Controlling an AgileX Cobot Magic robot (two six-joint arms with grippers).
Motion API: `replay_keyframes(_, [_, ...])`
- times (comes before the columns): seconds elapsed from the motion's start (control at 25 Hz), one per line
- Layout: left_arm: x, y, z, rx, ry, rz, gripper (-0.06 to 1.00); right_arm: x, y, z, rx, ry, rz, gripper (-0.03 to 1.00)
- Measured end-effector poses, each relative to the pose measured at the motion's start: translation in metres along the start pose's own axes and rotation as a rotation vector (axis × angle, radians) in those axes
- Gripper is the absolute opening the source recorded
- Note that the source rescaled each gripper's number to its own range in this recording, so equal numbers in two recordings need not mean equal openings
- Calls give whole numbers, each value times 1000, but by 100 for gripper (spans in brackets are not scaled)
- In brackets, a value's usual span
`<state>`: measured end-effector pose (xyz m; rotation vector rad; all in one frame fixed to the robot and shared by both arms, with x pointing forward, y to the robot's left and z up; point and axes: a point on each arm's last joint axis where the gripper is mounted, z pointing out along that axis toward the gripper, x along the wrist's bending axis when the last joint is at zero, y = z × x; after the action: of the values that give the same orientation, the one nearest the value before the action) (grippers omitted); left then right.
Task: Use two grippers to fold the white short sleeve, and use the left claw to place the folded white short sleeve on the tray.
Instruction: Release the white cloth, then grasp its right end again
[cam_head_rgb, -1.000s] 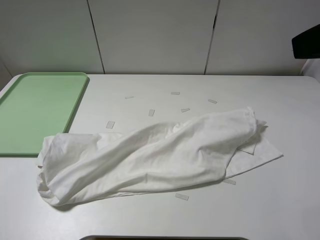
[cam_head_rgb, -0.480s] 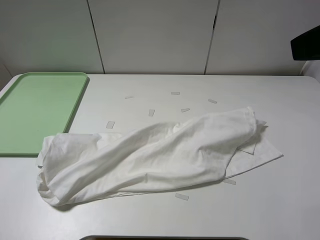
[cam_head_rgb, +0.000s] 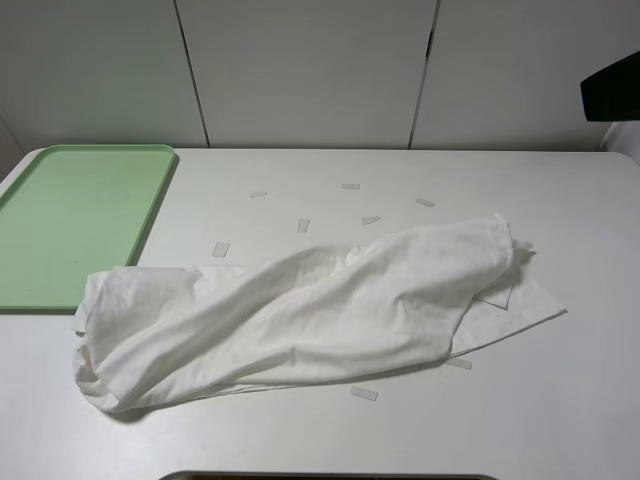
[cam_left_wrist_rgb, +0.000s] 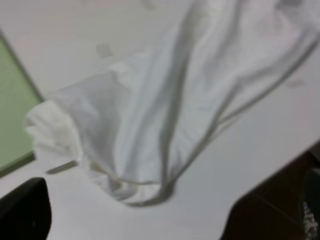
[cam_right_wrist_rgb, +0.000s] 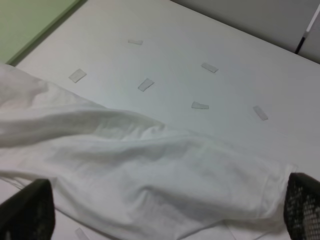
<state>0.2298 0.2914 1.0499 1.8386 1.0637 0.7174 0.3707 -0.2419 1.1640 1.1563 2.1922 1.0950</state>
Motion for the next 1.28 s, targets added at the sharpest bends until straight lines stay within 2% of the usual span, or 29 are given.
replay_keyframes(0.12, [0, 1, 2, 8, 128, -66, 100, 0, 0, 0, 0, 0, 0, 100])
replay_keyframes(0.24, [-1, 1, 3, 13, 220, -113, 100, 0, -1, 0, 9, 4, 0, 100])
replay_keyframes(0.44, [-1, 2, 4, 18, 316, -162, 100, 2, -4, 0, 39, 19, 38, 100])
replay_keyframes(0.84, [-1, 2, 4, 19, 327, -167, 100, 5, -28, 19, 150, 62, 185, 100])
replay_keyframes(1.0, [-1, 2, 4, 19, 327, -168, 100, 14, -33, 21, 195, 112, 159, 100])
replay_keyframes(1.28, [-1, 2, 4, 19, 327, -168, 100, 39, -38, 19, 266, 266, 29, 100])
